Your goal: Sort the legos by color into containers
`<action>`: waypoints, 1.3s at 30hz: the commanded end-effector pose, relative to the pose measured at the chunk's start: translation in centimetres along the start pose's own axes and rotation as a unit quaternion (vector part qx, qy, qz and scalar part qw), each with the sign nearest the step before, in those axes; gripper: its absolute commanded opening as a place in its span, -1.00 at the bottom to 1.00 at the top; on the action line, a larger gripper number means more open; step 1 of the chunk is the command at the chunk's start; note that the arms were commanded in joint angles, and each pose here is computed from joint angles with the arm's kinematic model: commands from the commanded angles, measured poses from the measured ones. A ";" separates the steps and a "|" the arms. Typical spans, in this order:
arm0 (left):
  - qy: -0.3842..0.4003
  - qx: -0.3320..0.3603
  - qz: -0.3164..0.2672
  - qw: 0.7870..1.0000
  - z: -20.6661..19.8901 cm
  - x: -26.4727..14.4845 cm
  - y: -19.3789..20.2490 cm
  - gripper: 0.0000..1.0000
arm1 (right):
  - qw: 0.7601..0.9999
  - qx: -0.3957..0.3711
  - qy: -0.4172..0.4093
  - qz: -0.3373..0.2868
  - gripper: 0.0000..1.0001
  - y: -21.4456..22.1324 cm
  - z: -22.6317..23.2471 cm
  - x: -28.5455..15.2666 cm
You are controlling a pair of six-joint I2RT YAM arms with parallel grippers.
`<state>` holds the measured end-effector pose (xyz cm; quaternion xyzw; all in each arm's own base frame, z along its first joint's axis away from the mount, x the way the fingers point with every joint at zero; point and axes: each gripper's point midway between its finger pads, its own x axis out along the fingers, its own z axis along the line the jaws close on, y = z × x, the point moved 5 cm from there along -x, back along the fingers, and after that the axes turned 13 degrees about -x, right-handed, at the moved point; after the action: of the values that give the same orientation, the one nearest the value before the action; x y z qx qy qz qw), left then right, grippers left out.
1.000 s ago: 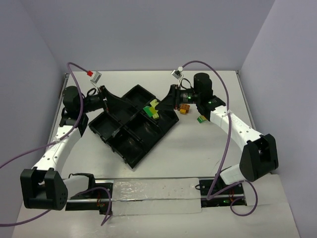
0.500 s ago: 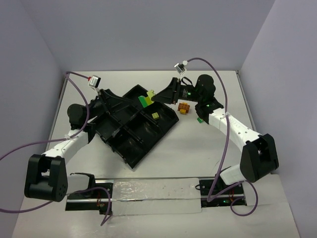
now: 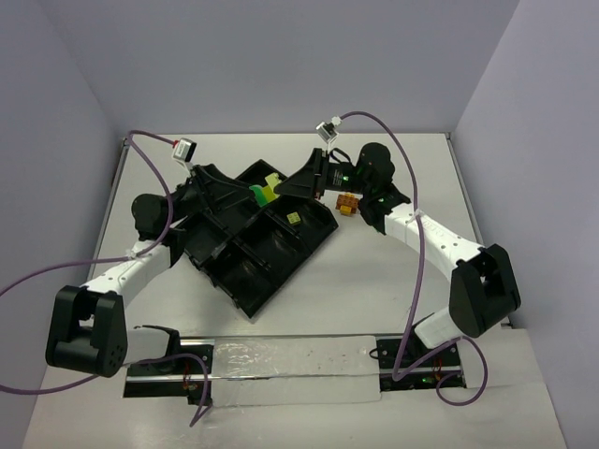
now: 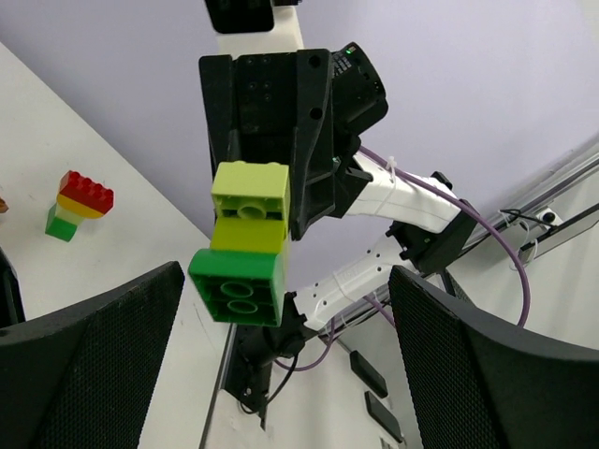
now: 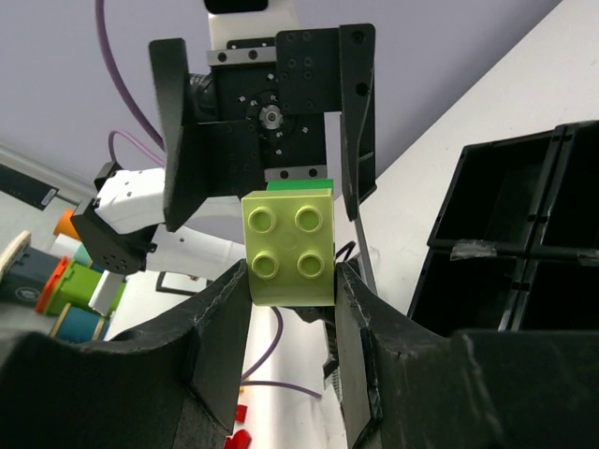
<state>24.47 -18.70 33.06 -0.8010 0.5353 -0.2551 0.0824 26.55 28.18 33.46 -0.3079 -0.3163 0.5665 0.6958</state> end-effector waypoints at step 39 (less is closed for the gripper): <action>0.049 0.031 0.079 0.995 -1.6 2.6 1.6 -1.00 | 0.998 -0.053 -0.011 -0.039 -1.00 -2.9 1.6 -0.7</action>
<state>24.89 -21.44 32.52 -0.7770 0.5755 -0.2438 0.0752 26.53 28.39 34.09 -0.3067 -0.3257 0.5674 0.6913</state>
